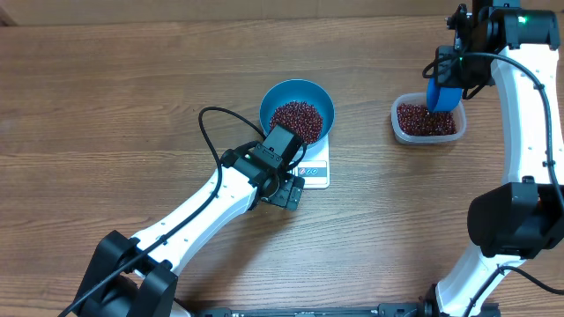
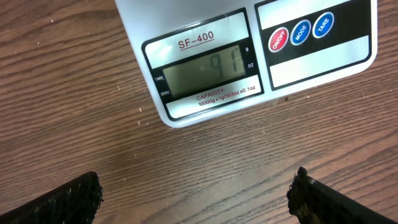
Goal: Scoop item into bowl and weigh 150g on scale
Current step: 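Dip the blue cup into the red beans again with the right gripper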
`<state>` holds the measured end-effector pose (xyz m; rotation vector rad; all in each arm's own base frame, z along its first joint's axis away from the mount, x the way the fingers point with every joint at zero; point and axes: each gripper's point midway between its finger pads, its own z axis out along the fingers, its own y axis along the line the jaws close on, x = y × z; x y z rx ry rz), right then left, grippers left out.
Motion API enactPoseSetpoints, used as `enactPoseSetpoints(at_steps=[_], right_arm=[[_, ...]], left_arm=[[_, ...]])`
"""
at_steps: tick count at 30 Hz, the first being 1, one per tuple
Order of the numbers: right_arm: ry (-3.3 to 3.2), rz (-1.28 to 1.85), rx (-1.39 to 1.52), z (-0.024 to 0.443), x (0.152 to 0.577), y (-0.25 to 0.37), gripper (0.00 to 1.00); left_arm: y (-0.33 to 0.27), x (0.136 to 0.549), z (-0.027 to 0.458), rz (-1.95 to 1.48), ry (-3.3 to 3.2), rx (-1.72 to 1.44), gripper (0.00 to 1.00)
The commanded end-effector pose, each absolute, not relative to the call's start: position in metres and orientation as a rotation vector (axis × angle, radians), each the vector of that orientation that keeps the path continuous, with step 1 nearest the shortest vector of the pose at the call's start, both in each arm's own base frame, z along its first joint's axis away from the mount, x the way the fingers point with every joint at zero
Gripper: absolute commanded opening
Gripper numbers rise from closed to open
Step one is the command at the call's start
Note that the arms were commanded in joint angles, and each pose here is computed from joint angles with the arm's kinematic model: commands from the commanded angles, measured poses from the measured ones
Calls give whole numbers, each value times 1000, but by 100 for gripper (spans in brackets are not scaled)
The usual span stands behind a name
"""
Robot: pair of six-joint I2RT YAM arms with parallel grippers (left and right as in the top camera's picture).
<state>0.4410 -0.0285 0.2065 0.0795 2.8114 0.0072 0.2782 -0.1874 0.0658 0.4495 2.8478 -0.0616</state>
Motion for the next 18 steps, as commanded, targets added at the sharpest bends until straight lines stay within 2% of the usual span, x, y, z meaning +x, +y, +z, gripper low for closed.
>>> enactPoseSetpoints(at_steps=[1,18], right_arm=[[2752,-6,87,227,442,-31,4],[2823,-2,89,156,442,-31,4]], left_arm=[[-183,277,63,-39,2851,469,99],[-183,278,63,-39,2850,469,100]])
